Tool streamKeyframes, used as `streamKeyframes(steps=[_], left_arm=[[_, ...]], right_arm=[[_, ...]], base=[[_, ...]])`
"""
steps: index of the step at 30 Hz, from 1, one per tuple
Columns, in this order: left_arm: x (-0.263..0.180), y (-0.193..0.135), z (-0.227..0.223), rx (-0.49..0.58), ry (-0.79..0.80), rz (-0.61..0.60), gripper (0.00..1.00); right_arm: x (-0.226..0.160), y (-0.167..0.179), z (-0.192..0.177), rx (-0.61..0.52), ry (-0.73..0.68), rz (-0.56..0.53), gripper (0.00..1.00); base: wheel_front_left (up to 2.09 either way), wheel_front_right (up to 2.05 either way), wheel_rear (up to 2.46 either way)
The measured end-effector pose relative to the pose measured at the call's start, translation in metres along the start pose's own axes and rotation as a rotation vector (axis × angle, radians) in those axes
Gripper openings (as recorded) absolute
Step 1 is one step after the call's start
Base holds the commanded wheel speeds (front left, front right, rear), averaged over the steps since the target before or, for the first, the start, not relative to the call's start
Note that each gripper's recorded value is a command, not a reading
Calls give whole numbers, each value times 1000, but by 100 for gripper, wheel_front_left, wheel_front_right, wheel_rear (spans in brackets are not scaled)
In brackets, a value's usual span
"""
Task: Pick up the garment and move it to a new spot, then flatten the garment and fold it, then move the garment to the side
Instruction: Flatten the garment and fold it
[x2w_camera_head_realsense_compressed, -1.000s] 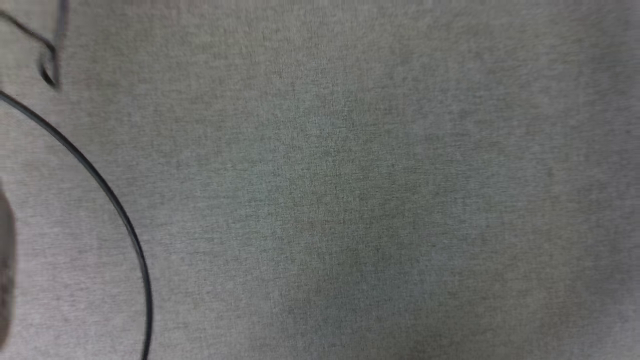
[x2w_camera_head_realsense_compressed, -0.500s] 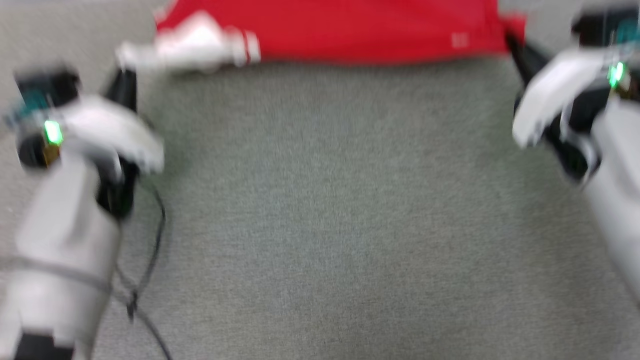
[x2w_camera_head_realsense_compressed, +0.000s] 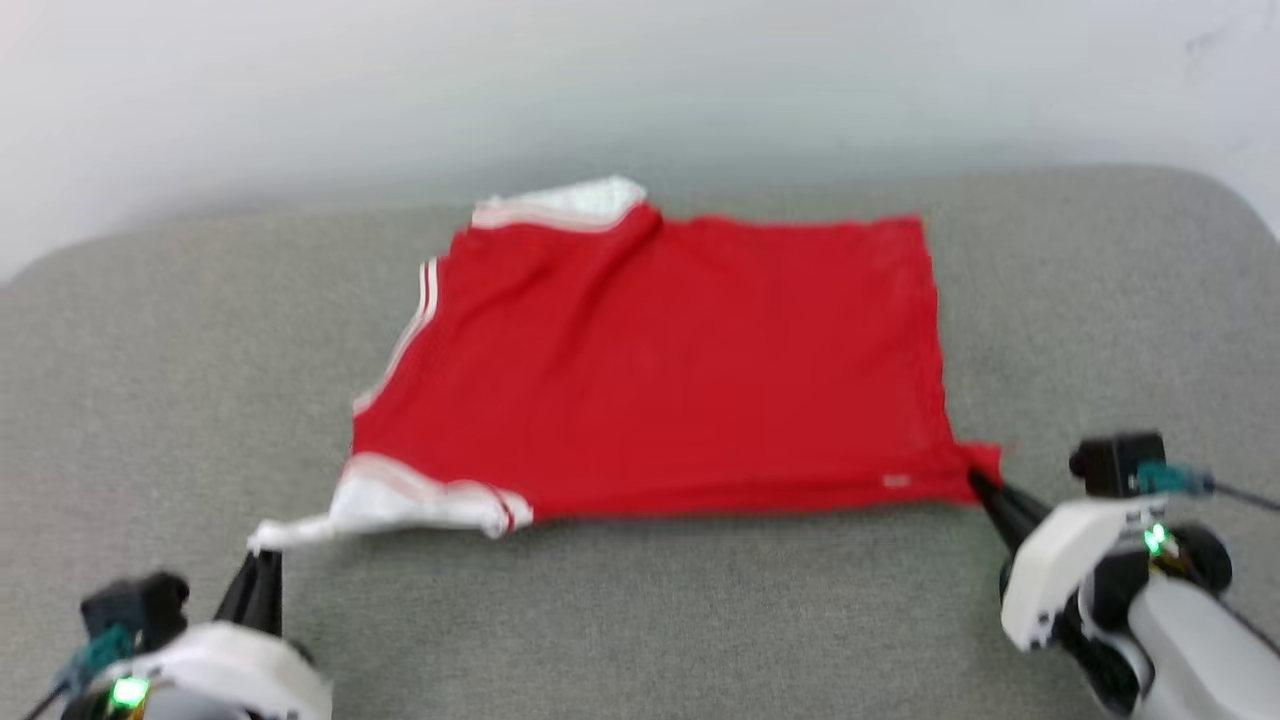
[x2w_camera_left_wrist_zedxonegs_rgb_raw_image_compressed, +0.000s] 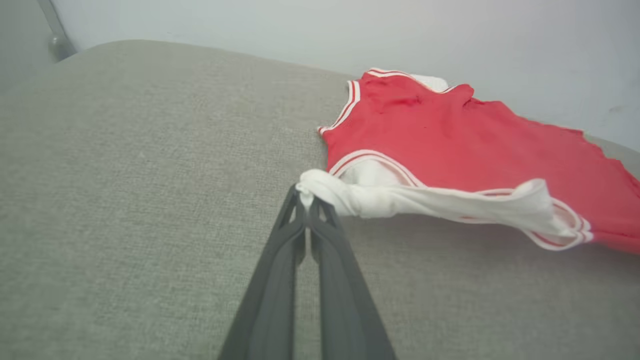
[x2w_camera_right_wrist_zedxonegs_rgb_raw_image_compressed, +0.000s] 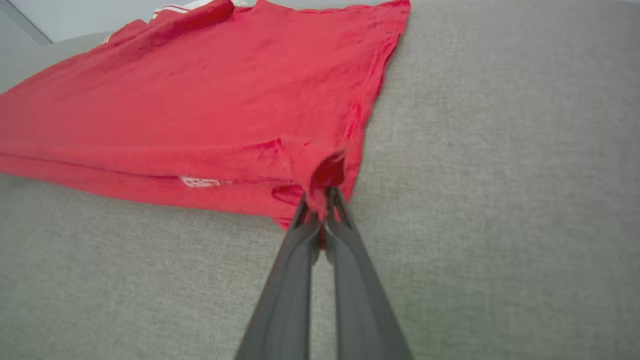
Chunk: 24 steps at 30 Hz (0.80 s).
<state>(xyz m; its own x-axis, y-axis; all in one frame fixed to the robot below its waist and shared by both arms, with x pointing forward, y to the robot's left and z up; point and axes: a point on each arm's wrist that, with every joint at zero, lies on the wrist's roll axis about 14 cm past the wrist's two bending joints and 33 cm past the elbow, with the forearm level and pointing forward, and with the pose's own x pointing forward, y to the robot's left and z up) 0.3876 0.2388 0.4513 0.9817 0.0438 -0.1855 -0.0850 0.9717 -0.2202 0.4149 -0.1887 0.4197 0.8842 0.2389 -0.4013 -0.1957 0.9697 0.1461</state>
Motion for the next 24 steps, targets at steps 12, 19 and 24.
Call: streamKeyframes(steps=[12,19,24], left_arm=[[-98,9,4,-50,97,78,0],[-93,-10,27,-46,61,15,0],[-67,-32,42,-39,25,-65,0]], right_arm=[[-63,19,-46,61,23,20,0],[-77,25,-31,52,26,-2,0],[-72,30,-18,6,52,-3,0]], base=[[0,0,0],[0,0,0],[0,0,0]])
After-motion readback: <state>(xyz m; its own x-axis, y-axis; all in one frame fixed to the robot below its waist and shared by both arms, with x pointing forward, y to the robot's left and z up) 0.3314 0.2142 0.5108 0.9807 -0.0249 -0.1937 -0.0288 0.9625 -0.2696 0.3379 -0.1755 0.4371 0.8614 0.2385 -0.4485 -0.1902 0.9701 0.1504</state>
